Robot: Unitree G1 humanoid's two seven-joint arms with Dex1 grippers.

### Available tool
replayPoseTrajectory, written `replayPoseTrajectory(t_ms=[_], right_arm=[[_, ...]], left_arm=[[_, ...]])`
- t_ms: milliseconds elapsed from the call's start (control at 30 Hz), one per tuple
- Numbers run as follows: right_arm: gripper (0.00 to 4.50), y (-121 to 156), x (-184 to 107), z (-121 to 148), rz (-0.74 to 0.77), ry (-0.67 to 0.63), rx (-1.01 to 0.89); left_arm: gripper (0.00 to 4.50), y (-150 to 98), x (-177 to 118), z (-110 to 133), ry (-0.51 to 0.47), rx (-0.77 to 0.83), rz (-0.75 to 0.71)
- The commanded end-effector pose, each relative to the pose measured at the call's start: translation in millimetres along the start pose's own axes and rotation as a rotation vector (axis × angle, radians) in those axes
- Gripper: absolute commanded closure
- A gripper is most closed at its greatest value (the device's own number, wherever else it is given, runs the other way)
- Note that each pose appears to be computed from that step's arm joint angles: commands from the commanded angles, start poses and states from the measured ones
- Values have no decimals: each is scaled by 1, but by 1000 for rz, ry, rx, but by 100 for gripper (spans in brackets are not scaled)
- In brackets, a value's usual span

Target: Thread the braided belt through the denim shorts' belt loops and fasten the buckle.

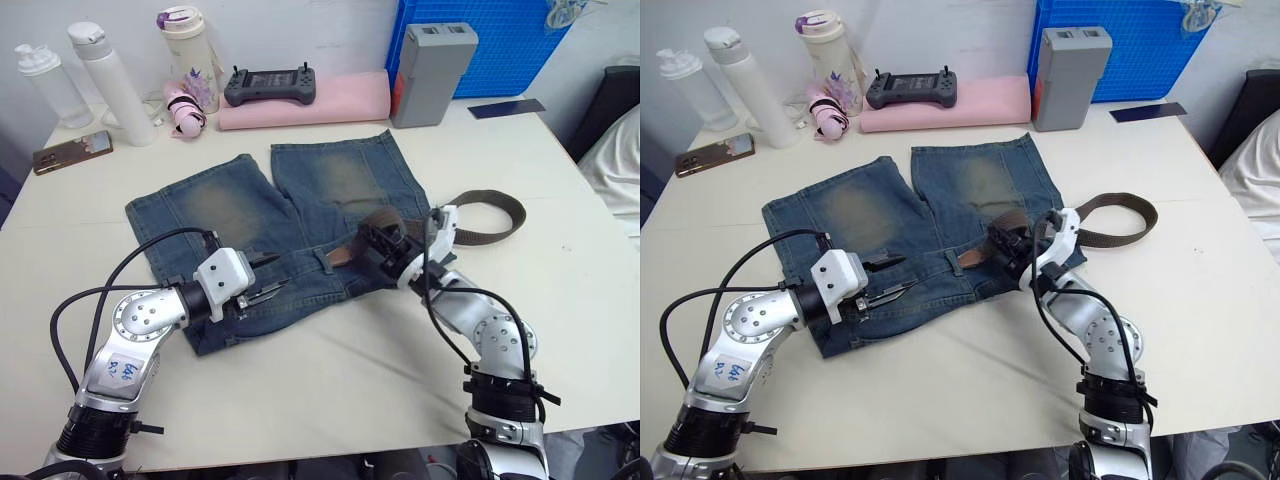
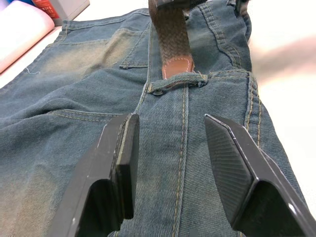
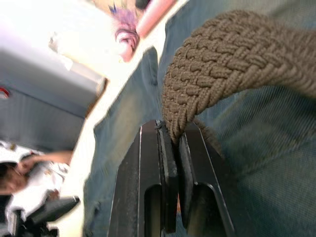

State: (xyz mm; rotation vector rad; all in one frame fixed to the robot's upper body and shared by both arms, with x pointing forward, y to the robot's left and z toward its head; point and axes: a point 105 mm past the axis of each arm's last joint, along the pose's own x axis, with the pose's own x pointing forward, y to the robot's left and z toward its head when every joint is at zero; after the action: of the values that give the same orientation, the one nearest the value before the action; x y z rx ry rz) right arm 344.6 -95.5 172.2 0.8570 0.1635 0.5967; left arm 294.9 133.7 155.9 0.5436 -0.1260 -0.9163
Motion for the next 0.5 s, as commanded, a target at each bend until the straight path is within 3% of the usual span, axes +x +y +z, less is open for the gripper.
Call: replayPoseTrajectory(t_ms=[33, 200, 500], right_arm=[[450, 11, -6, 29, 67, -77, 99], [450, 14, -7, 25, 94, -20, 231], [450, 4, -13, 15, 55, 13, 194]], left_arm=[[216, 3, -1, 7, -26, 25, 5], [216, 2, -1, 8, -29, 19, 6], [216, 2, -2, 7, -28, 11, 8]])
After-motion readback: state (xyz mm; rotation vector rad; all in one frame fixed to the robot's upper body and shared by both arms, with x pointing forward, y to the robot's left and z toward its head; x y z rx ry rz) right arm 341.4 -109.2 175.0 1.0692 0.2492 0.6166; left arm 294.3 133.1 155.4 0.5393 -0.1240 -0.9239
